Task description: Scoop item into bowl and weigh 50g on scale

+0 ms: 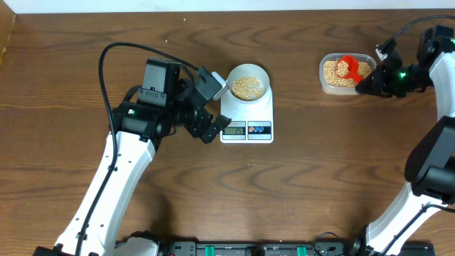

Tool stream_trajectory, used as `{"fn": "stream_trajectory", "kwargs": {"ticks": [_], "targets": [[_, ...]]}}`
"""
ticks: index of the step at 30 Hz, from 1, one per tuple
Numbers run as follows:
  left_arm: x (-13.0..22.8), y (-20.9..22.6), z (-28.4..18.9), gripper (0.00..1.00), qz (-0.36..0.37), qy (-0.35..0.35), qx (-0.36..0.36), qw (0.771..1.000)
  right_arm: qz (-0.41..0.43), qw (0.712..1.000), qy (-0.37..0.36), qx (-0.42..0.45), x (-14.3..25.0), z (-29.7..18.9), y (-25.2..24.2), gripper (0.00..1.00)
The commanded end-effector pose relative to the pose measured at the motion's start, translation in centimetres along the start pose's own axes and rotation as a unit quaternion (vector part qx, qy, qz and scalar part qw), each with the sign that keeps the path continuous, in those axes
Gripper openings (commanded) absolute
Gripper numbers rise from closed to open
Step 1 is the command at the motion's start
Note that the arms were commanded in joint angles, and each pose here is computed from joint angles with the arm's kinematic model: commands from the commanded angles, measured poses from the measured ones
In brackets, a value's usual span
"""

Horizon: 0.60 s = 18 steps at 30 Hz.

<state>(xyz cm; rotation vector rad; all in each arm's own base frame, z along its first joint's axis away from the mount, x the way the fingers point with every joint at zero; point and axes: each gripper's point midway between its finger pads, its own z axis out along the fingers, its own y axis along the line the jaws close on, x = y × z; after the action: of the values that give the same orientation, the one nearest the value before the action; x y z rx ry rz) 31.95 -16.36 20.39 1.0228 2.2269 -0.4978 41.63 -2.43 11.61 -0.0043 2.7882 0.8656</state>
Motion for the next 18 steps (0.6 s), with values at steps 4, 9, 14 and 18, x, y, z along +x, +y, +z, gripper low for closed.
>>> {"fn": "stream_trajectory", "kwargs": {"ticks": [4,9,14,18], "targets": [[0.1,-0.3,0.1,0.98,0.002,-0.001,0.007,1.000,-0.009,0.998,-0.016,-0.058,-0.5,-0.1,1.5,0.01],[0.1,-0.3,0.1,0.98,0.002,-0.001,0.007,1.000,-0.004,0.996,-0.019,-0.084,-0.5,-0.2,2.4,0.01],[0.1,-0.3,0.1,0.98,0.002,-0.001,0.007,1.000,-0.004,0.996,-0.015,-0.092,-0.3,-0.1,3.1,0.01],[0.1,-0.3,0.1,0.98,0.002,-0.001,0.007,1.000,-0.013,0.996,-0.014,-0.092,-0.4,-0.1,3.8,0.01]]}}
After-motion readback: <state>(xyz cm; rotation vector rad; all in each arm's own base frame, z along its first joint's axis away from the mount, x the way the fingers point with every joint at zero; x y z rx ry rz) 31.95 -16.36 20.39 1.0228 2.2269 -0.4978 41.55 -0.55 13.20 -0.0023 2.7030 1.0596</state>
